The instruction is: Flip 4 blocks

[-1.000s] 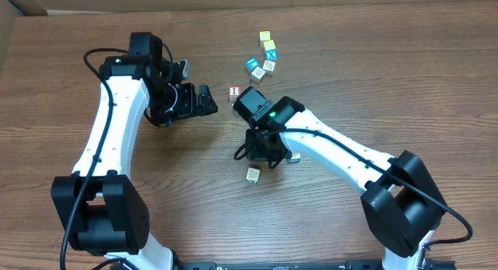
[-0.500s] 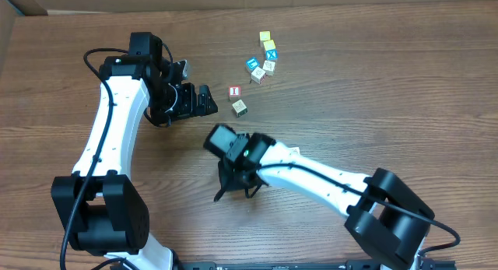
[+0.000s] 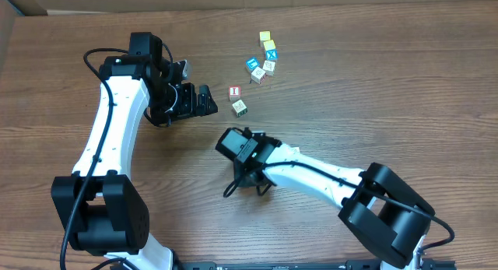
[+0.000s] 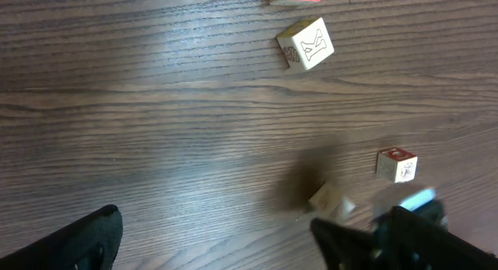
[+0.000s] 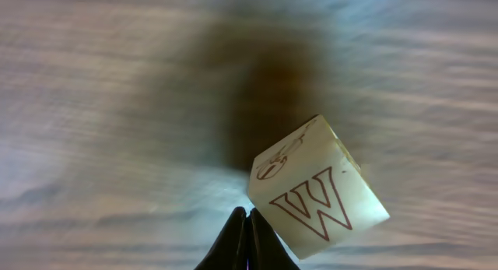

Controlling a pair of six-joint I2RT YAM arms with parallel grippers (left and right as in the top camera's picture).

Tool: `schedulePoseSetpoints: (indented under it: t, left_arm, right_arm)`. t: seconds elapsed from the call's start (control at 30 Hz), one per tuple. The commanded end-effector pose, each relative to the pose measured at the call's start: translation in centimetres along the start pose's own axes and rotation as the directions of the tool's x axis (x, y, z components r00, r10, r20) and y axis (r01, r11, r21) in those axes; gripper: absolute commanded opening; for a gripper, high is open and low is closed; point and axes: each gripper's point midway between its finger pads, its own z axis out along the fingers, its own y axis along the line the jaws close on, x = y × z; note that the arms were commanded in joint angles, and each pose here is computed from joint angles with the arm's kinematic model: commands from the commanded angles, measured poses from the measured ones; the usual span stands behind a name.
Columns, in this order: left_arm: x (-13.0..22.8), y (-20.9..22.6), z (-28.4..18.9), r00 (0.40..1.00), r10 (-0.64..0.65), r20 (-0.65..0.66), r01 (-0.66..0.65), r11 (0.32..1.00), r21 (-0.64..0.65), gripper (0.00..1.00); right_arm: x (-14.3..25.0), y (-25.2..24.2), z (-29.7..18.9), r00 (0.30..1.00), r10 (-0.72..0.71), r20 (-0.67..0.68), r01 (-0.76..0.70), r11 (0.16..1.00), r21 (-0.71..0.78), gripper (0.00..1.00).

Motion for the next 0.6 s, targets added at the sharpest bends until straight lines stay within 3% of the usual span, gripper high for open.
schedulePoseSetpoints:
  t: [0.0,0.43,0.57]
  left_arm:
    - [-0.6,0.2,-0.1,1.0,-0.016,0.009,0.016,1.0,-0.007,1.0]
    - [-0.6,0.2,-0.1,1.0,-0.016,0.009,0.016,1.0,-0.007,1.0]
    - [-0.6,0.2,-0.1,1.0,-0.016,0.009,0.016,1.0,-0.007,1.0]
  right_arm:
    - [-0.9,-1.5,0.1,0.999,0.033,0.022,-0.034,0.998,0.044,0.04]
    - [-2.2,-3.5,0.2,0.998,0.062,0.012,-0.063,0.996,0.066,0.06]
    - [-2.0,-2.2,0.2,0.999,0.053,-0.012,-0.053,0.999,0.0,0.05]
